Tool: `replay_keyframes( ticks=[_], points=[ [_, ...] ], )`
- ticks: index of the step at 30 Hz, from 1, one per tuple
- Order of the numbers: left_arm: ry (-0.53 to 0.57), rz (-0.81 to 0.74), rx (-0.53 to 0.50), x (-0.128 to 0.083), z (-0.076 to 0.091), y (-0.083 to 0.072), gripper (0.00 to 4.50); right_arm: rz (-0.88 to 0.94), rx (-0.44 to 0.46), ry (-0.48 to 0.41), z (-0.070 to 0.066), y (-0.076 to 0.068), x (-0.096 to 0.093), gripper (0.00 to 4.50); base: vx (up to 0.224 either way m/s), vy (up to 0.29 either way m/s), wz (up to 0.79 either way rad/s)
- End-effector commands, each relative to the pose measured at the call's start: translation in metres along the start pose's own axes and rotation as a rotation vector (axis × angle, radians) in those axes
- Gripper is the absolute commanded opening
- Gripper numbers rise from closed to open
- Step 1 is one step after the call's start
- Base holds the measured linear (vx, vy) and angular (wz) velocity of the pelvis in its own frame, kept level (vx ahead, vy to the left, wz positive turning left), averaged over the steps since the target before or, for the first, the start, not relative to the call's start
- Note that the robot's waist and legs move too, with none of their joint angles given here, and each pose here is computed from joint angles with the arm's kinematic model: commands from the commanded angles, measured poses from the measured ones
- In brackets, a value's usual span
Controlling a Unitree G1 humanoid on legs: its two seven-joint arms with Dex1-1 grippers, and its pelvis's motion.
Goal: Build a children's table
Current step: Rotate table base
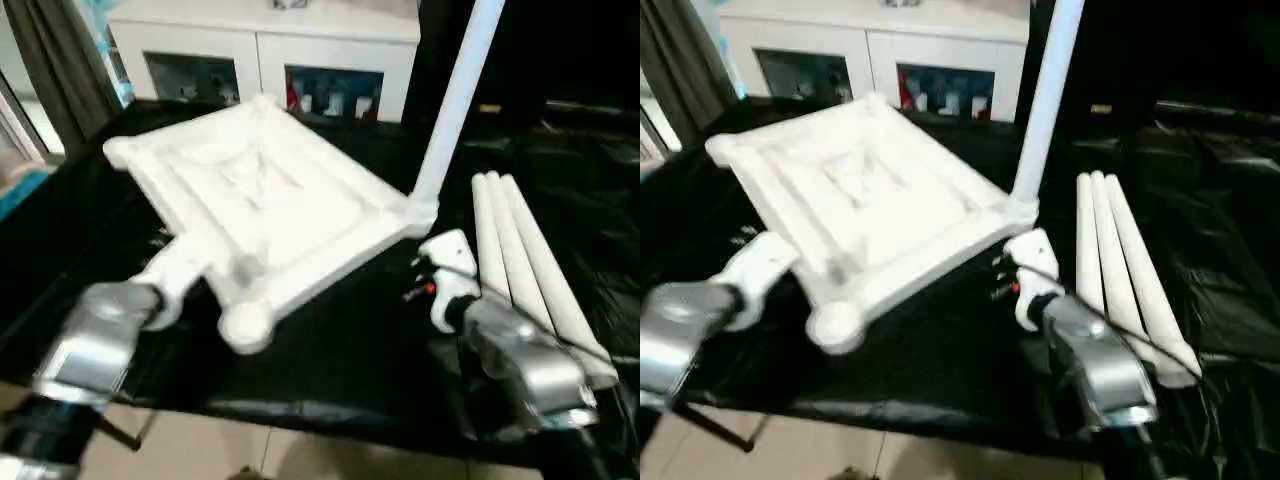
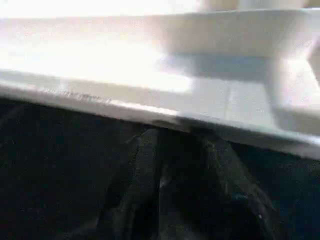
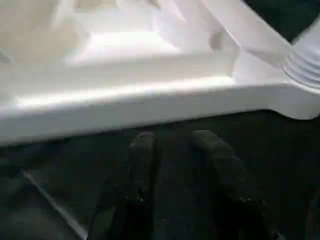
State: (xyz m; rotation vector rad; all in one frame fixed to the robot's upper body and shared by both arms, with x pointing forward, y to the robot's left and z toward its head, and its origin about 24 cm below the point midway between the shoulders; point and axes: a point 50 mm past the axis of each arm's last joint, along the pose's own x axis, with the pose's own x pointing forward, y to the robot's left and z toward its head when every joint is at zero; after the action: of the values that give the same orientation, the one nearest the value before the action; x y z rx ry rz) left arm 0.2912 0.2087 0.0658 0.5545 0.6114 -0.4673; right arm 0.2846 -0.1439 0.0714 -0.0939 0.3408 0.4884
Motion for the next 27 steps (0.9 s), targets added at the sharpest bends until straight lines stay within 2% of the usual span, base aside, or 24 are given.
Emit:
replay_keyframes(
  ticks=[1, 3, 8, 14, 16, 19, 22, 27],
  points=[
    [-0.036, -0.032, 0.026, 0.001, 0.012, -0.007, 1.27, -0.035, 0.021, -0.016, 0.014, -0.004, -0.009, 1.24, 0.000, 0.000, 0.00],
    [-0.062, -0.061, 0.031, 0.006, 0.020, -0.018, 1.27, -0.109, 0.038, -0.013, 0.023, -0.010, -0.016, 1.24, 0.000, 0.000, 0.00],
    [-0.099, -0.089, 0.038, 0.013, 0.031, -0.032, 1.27, -0.220, 0.069, 0.037, 0.028, -0.019, -0.025, 1.24, 0.000, 0.000, 0.00],
    [-0.142, -0.056, 0.035, 0.019, 0.041, -0.036, 1.27, -0.345, 0.172, 0.120, 0.033, -0.026, -0.038, 1.85, 0.000, 0.000, 0.00],
    [-0.194, -0.079, 0.015, 0.020, 0.050, -0.041, 1.27, -0.383, 0.220, 0.137, 0.038, -0.029, -0.042, 2.01, 0.000, 0.000, 0.00],
    [-0.211, -0.113, 0.027, 0.018, 0.053, -0.048, 1.27, -0.412, 0.245, 0.161, 0.042, -0.033, -0.045, 2.15, 0.000, 0.000, 0.00],
    [-0.221, -0.147, 0.023, 0.015, 0.054, -0.052, 1.27, -0.431, 0.254, 0.186, 0.044, -0.037, -0.047, 2.50, 0.000, 0.000, 0.00],
    [-0.286, -0.238, 0.043, 0.008, 0.057, -0.058, 1.27, -0.441, 0.288, 0.232, 0.049, -0.039, -0.052, 2.79, 0.000, 0.000, 0.00]
  ],
)
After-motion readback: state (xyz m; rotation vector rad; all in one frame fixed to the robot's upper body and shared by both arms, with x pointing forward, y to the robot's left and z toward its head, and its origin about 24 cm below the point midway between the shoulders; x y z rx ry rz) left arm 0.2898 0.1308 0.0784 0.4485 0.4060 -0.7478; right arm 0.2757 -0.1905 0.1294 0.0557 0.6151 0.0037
